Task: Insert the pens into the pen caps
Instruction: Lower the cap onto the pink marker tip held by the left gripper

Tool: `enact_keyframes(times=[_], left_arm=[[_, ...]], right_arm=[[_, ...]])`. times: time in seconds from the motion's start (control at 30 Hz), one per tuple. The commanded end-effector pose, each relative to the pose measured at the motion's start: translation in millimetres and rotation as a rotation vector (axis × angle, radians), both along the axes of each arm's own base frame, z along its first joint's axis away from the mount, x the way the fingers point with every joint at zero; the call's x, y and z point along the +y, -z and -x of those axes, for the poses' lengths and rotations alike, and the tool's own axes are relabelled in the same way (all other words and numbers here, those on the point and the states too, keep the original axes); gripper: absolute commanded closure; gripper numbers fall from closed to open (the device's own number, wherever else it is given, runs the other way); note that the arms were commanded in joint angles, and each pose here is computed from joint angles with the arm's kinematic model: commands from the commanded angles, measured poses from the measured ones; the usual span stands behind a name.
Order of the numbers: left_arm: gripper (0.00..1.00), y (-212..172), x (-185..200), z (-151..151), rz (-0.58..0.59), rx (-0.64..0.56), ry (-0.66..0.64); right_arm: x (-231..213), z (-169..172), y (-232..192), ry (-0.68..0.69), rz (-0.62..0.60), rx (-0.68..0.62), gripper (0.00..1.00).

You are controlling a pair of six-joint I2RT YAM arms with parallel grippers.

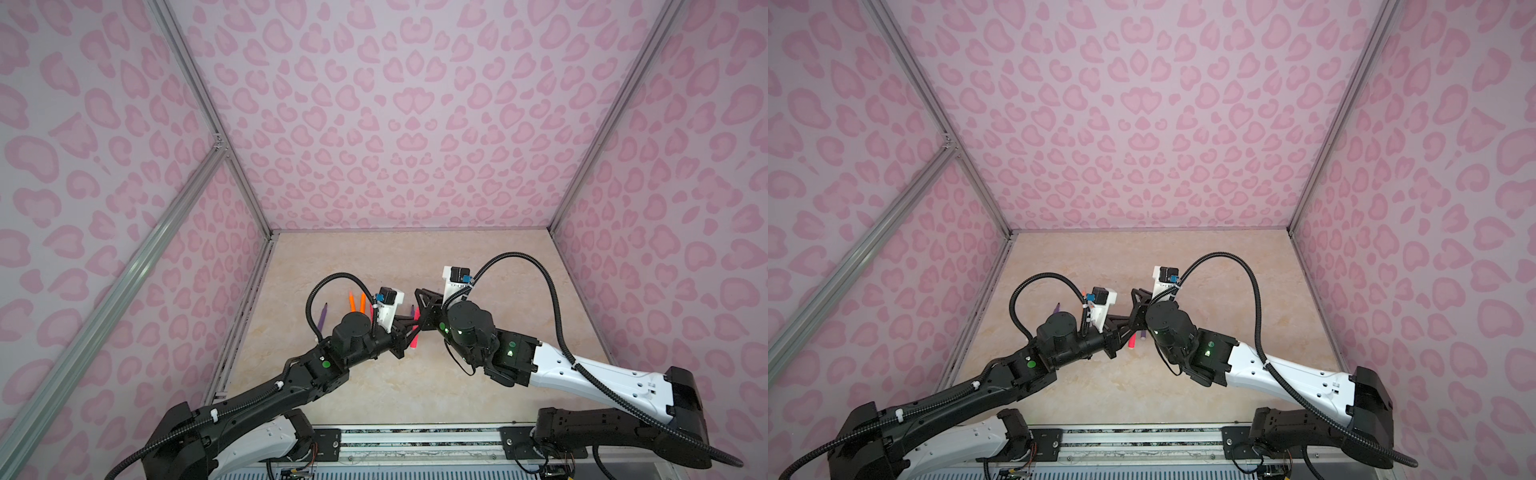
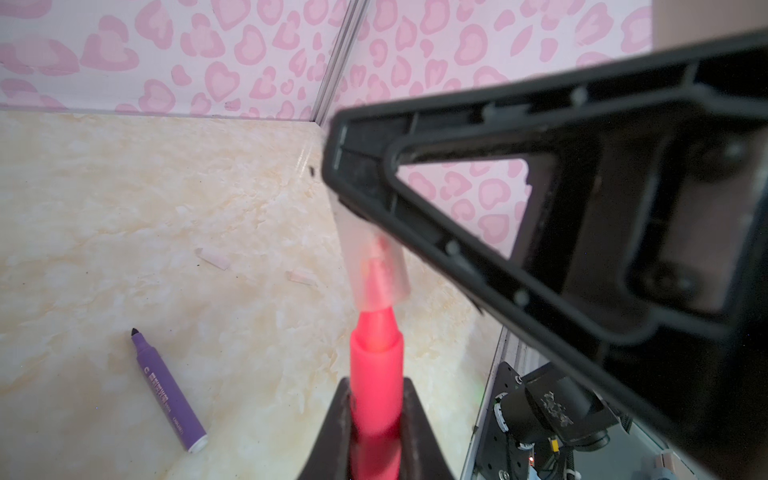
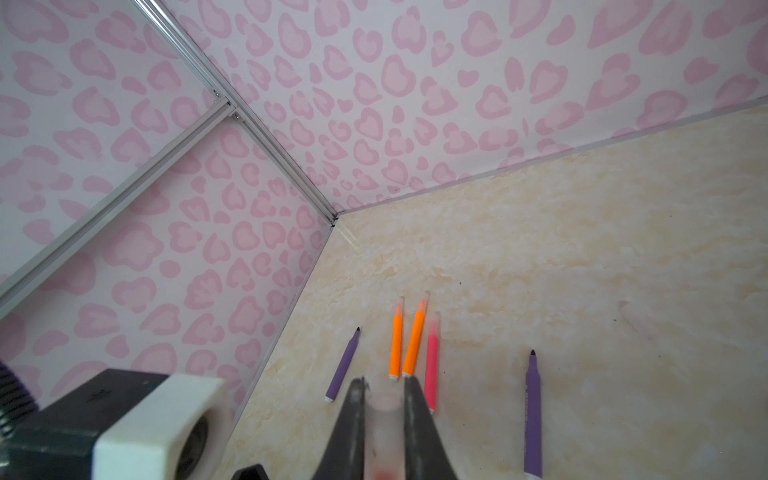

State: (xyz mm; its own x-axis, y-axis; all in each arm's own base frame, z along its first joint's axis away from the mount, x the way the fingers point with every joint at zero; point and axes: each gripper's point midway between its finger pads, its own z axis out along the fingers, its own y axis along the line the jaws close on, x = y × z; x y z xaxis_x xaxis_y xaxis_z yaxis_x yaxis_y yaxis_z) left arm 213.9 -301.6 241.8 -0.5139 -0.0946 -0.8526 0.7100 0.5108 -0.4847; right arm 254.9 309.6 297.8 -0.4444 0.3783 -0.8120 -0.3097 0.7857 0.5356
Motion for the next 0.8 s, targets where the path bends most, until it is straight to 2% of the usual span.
enact_keyframes(times=[0.0,0.43,0.6,0.67,0.77], left_arm=[[0.97,-17.0,-0.9,-4.2,0.069,-0.005,0.007],[0.97,-28.0,-0.3,2.0,0.137,0.012,0.077],[0.97,-30.4,1.9,2.2,0.134,0.006,0.069],[0.97,-30.2,3.5,2.0,0.126,-0.003,0.062],[0.97,-29.3,6.8,-0.3,0.111,-0.014,0.037]], right_arm=[[5.5,3.4,7.0,-0.031,0.012,-0.015,1.0],[19.9,17.3,13.4,-0.159,-0.024,-0.054,1.0],[15.7,18.6,16.9,-0.153,-0.024,-0.047,1.0],[13.3,17.5,14.4,-0.14,-0.025,-0.05,0.91],[8.6,12.0,8.6,-0.095,-0.011,-0.051,0.67]])
